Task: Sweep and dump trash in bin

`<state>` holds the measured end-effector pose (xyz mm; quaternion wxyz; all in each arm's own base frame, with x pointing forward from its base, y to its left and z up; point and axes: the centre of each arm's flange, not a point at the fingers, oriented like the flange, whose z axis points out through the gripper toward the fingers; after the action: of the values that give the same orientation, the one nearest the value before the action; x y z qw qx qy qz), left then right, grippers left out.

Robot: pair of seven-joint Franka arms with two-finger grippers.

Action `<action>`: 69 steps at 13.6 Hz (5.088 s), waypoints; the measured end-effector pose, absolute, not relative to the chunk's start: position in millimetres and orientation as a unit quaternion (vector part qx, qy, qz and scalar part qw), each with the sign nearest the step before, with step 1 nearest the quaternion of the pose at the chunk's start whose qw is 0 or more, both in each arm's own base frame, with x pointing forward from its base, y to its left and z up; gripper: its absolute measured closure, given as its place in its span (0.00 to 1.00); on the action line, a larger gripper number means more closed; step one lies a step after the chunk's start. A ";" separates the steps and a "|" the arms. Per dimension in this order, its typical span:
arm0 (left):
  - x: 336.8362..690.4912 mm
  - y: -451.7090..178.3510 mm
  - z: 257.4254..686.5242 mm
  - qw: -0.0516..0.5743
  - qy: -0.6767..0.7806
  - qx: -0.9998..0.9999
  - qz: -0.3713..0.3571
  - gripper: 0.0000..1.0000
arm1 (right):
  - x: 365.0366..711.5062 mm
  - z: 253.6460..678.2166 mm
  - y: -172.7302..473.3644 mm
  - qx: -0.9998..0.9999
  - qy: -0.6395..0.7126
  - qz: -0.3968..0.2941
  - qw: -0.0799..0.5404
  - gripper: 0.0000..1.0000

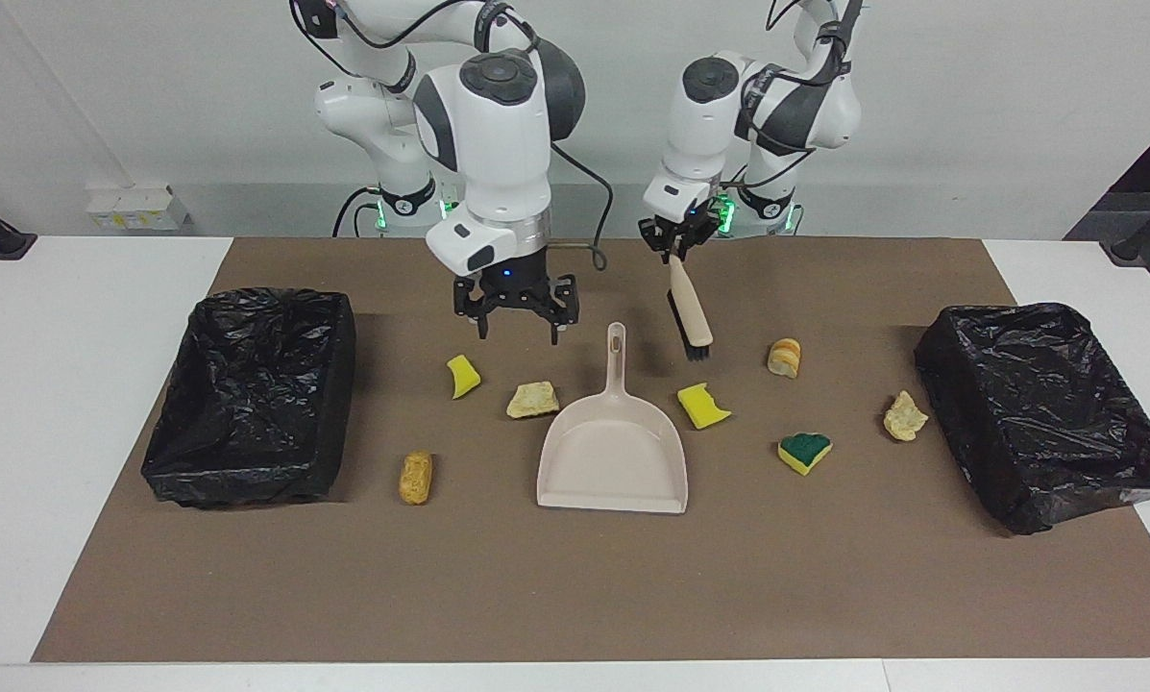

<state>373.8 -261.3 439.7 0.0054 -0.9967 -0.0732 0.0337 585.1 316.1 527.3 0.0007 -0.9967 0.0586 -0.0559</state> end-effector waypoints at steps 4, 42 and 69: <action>435.1 -167.3 434.3 0.005 -0.093 -0.995 0.027 0.74 | 561.0 472.3 390.4 -0.996 0.067 -0.055 0.016 0.00; 559.2 -45.9 353.1 0.008 0.035 -0.999 0.026 0.74 | 571.4 417.6 303.6 -0.841 -0.540 -0.010 -0.026 0.67; 454.0 -298.9 369.1 -0.065 0.056 -0.995 0.049 0.74 | 571.8 361.9 336.6 -0.722 -0.692 -0.007 -0.025 0.67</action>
<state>454.0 -298.9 369.1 -0.0652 -0.9951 0.0560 0.0492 571.8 336.6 361.9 -0.0247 -0.7216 -0.6918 -0.0074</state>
